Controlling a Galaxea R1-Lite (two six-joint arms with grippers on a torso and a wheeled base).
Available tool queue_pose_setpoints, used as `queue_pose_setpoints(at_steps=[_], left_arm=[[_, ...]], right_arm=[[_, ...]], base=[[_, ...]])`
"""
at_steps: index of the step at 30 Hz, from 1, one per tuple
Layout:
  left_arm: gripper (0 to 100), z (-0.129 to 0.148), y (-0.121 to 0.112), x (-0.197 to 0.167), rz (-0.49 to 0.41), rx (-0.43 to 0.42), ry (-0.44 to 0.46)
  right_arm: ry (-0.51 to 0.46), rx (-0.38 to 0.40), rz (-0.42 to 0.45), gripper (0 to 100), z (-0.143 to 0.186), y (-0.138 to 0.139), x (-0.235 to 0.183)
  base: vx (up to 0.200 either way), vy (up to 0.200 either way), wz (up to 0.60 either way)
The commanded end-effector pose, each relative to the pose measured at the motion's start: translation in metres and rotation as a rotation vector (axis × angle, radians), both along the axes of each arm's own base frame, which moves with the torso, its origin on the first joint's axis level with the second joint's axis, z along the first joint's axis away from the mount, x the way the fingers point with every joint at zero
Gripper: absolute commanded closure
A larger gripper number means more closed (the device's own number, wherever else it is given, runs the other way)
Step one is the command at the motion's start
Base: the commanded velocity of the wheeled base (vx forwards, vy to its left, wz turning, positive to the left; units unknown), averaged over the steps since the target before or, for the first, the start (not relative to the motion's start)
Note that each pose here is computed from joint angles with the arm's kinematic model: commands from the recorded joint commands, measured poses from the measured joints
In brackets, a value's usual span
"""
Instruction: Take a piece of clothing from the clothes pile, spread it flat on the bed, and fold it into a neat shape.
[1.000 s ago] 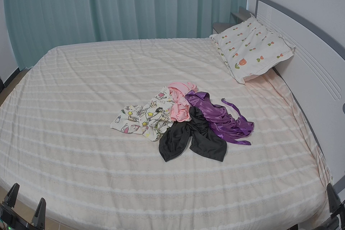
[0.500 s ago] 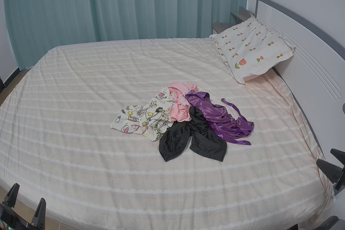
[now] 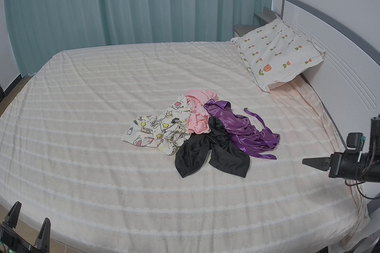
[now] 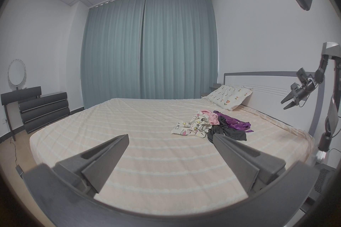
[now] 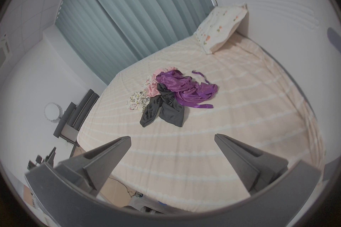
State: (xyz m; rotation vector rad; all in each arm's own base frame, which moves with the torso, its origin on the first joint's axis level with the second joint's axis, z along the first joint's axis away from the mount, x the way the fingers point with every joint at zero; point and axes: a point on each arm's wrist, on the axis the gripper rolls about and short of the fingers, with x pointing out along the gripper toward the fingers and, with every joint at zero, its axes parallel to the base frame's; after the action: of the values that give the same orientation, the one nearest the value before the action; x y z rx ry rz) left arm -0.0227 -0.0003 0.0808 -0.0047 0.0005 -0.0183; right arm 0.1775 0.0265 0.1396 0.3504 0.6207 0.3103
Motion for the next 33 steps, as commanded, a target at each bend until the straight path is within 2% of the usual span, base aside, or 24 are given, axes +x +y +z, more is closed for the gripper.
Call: queue_pose_setpoints(at_steps=[1, 5, 10, 19, 22, 33], left_arm=[[0, -0.005, 0.000, 0.000, 0.000, 0.000, -0.002], [0, -0.005, 0.000, 0.000, 0.001, 0.000, -0.002], [0, -0.005, 0.000, 0.000, 0.000, -0.001, -0.002], [0, -0.005, 0.000, 0.000, 0.001, -0.001, -0.002], [0, -0.005, 0.000, 0.000, 0.001, -0.001, -0.002], [0, -0.005, 0.000, 0.000, 0.000, -0.001, -0.002]], right_arm=[[0.151, 0.042, 0.014, 0, -0.038, 0.020, 0.060], [0.178, 0.073, 0.001, 0, -0.056, 0.036, 0.083], [0.213, 0.038, -0.044, 0, -0.087, 0.057, 0.122], [0.277, 0.022, -0.076, 0, -0.130, 0.092, 0.157], [0.272, 0.008, -0.094, 0, -0.139, 0.097, 0.167], [0.256, 0.012, -0.064, 0, -0.166, 0.119, 0.191]], base=[[0.000, 0.000, 0.00], [0.000, 0.000, 0.00], [0.000, 0.000, 0.00], [0.000, 0.000, 0.00], [0.000, 0.000, 0.00], [0.000, 0.000, 0.00]])
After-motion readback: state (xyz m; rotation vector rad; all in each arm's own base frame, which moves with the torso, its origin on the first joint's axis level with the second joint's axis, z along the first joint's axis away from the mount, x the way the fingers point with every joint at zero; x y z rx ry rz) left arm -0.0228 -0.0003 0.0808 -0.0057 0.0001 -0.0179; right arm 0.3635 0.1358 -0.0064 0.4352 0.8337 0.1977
